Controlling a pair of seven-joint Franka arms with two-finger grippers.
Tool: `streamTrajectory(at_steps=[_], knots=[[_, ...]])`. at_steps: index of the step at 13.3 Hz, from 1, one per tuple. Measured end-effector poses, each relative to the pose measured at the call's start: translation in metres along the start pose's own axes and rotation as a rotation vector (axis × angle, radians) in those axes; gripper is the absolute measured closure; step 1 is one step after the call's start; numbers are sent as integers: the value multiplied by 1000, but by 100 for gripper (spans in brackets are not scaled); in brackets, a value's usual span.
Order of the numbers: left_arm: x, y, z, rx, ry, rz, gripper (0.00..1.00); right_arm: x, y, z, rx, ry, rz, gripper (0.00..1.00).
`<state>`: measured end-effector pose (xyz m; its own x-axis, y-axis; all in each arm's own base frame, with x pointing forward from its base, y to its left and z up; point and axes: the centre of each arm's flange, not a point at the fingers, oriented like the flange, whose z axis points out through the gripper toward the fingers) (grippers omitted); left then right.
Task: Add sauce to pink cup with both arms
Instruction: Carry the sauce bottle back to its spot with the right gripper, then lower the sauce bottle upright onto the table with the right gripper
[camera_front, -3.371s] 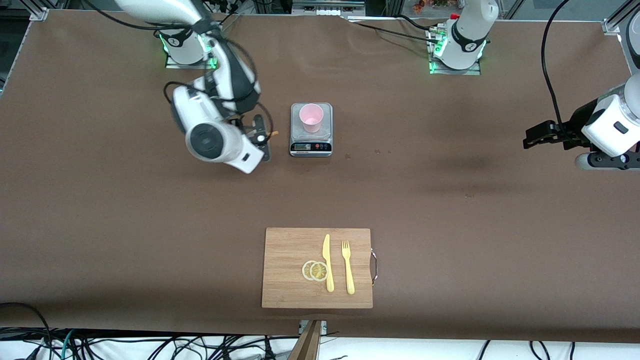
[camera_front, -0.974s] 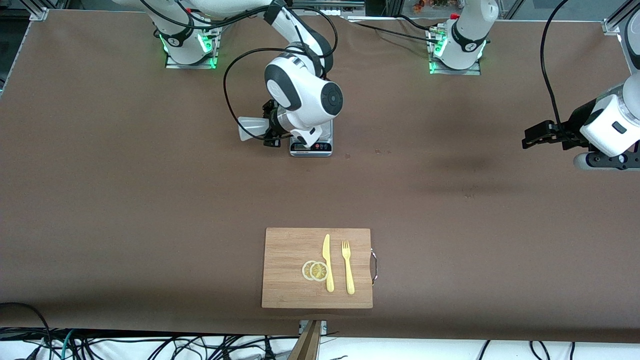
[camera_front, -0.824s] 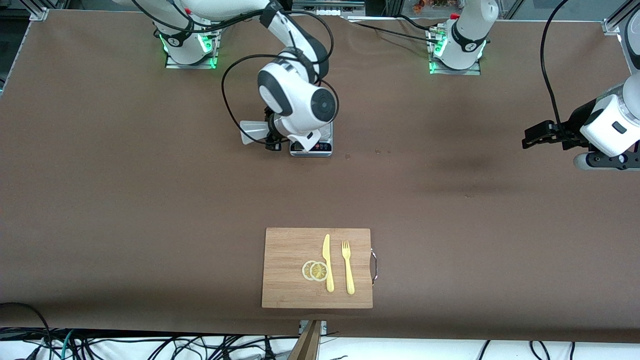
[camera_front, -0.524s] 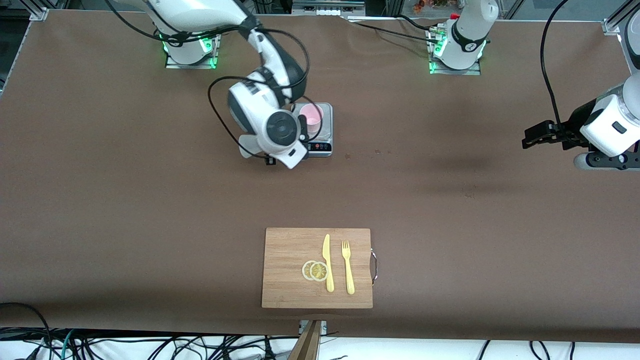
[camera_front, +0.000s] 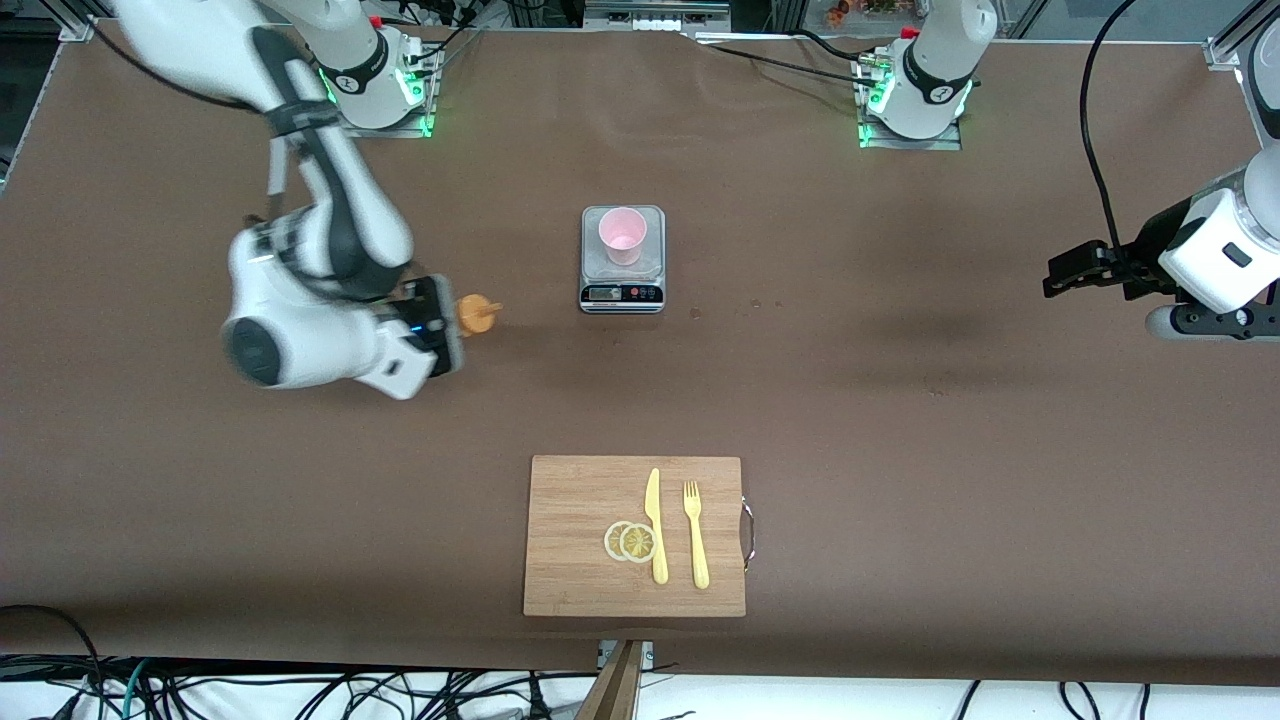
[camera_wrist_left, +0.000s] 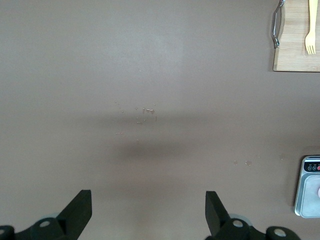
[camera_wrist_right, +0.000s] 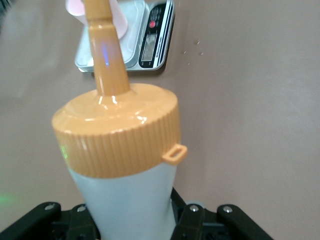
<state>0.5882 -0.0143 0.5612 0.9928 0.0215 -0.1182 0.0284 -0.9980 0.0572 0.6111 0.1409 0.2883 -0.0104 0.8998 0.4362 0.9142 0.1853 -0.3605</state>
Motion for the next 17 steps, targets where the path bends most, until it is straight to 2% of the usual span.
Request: streamTrajectory(at_steps=[1,4,6,7,8,10,15,17], knots=[[0,0,0,0,0,0,0,-42,-4,-12,-5,98,-11,67],[0,1,0,0,0,2,0,-135,-23,-23,-6,325,3,67],[0,1,0,0,0,2,0,-185,-28,0,-14,549,12,67],[0,1,0,0,0,2,0,-202,-27,13,-20,613,16,67],[0,1,0,0,0,2,0,-216,-26,24,-27,647,12,67],[0,1,0,0,0,2,0,-233,-26,42,-38,669,-14,67],[0,1,0,0,0,2,0,-238,-23,58,-58,677,-106,70],[0,1,0,0,0,2,0,-238,-23,60,-57,677,-111,65]])
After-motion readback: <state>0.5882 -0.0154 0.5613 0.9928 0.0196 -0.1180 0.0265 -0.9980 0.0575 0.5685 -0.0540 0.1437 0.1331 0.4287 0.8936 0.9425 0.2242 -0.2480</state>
